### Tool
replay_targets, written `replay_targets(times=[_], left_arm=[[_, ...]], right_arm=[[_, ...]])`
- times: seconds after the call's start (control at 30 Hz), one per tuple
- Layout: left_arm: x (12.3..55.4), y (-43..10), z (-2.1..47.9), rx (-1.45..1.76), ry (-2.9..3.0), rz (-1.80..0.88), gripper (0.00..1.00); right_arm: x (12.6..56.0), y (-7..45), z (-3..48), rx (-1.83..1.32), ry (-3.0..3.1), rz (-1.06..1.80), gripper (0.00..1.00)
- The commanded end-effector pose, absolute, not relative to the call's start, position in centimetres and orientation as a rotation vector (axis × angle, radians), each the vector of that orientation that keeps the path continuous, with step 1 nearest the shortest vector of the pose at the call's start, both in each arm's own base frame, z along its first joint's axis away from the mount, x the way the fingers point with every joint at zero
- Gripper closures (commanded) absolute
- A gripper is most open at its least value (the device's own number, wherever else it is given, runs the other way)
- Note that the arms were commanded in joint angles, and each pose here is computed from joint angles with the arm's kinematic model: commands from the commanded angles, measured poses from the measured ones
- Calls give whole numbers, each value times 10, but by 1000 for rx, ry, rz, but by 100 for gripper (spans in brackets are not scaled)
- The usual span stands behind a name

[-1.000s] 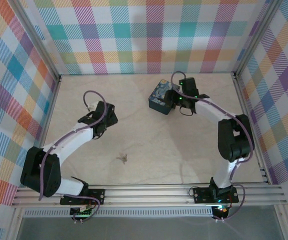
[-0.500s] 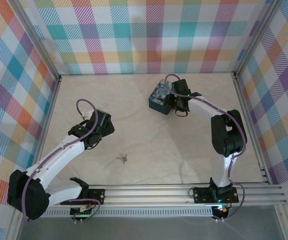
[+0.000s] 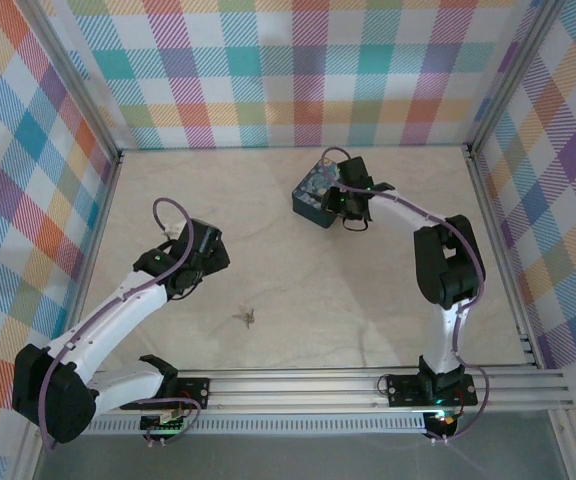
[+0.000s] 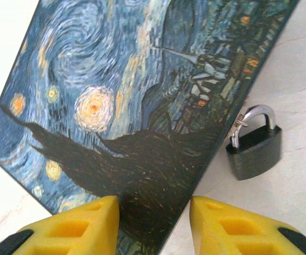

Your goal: Unlock a padlock with a key

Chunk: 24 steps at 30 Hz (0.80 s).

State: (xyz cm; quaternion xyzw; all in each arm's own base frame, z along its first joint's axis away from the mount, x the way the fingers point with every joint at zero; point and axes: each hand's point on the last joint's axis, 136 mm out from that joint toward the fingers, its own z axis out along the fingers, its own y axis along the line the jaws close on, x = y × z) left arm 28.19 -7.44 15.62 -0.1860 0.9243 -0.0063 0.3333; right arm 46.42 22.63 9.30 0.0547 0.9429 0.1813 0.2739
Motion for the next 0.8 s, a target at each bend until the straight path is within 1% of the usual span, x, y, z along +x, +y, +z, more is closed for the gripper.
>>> replay_targets(times=[0.0,0.27,0.4,0.5,0.63,0.77], left_arm=[[286,-83,167,-447,2420,-38,5],[309,-111,171,-381,2462,-116,4],[322,-122,172,-370,2464,-148,3],[342,-130,171,-368,2457,-133,2],[378,-157,166,-289,2479,-162,2],[411,-172,163,-201,2494,-188,2]], right_arm=[[435,259,76,32,2615,547,61],[367,305,66,-121,2653,609,60],[346,313,84,-142,2636,671,58],[338,308,103,-123,2615,695,53],[343,285,121,-119,2608,610,47],[351,256,121,-93,2607,520,41]])
